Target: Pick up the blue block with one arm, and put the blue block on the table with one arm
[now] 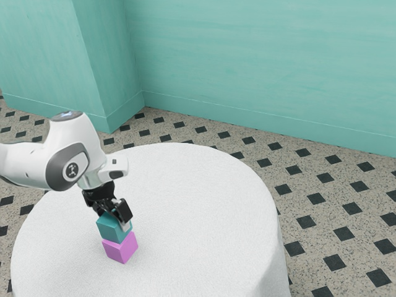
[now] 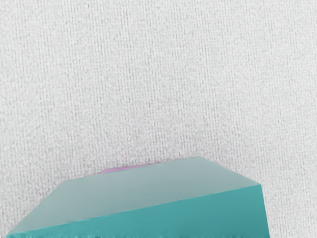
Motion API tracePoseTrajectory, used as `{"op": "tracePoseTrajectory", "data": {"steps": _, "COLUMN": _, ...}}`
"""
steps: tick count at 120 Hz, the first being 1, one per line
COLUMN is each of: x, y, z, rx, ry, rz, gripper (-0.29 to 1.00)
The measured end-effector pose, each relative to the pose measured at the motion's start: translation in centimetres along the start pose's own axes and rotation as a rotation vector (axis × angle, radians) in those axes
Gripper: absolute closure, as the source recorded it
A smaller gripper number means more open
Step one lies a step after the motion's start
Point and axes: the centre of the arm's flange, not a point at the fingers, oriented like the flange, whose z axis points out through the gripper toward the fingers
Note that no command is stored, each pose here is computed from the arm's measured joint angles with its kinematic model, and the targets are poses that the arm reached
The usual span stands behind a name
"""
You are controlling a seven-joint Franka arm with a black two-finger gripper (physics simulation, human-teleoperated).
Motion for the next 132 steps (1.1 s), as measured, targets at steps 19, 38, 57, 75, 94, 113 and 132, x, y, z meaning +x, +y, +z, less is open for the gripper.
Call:
{"op": "tracePoseTrajectory", "data": {"steps": 19, "x": 0.0, "y": 0.0, "z": 0.0, "rx": 0.0, "ry": -0.001, "rz": -0.022, "gripper": 0.0}}
{"op": "tracePoseTrajectory", "data": {"steps": 38, "x": -0.2, "y": 0.0, "z": 0.1, "rx": -0.002, "ry": -0.009, "rz": -0.044, "gripper": 0.0}}
{"op": "tracePoseTrajectory", "data": {"steps": 57, "x": -0.2, "y": 0.1, "z": 0.0, "rx": -0.002, "ry": -0.013, "rz": -0.058, "gripper": 0.21}}
{"op": "tracePoseTrajectory", "data": {"steps": 75, "x": -0.3, "y": 0.1, "z": -0.1, "rx": 0.003, "ry": -0.012, "rz": -0.07, "gripper": 0.32}}
{"op": "tracePoseTrajectory", "data": {"steps": 94, "x": 0.0, "y": 0.5, "z": -1.2, "rx": 0.013, "ry": 0.01, "rz": -0.07, "gripper": 0.36}}
{"op": "tracePoseTrajectory", "data": {"steps": 113, "x": 8.5, "y": 3.0, "z": -3.2, "rx": 0.034, "ry": 0.058, "rz": -0.002, "gripper": 0.34}}
{"op": "tracePoseTrajectory", "data": {"steps": 132, "x": 16.5, "y": 4.7, "z": 1.1, "rx": 0.023, "ry": 0.015, "rz": 0.038, "gripper": 0.35}}
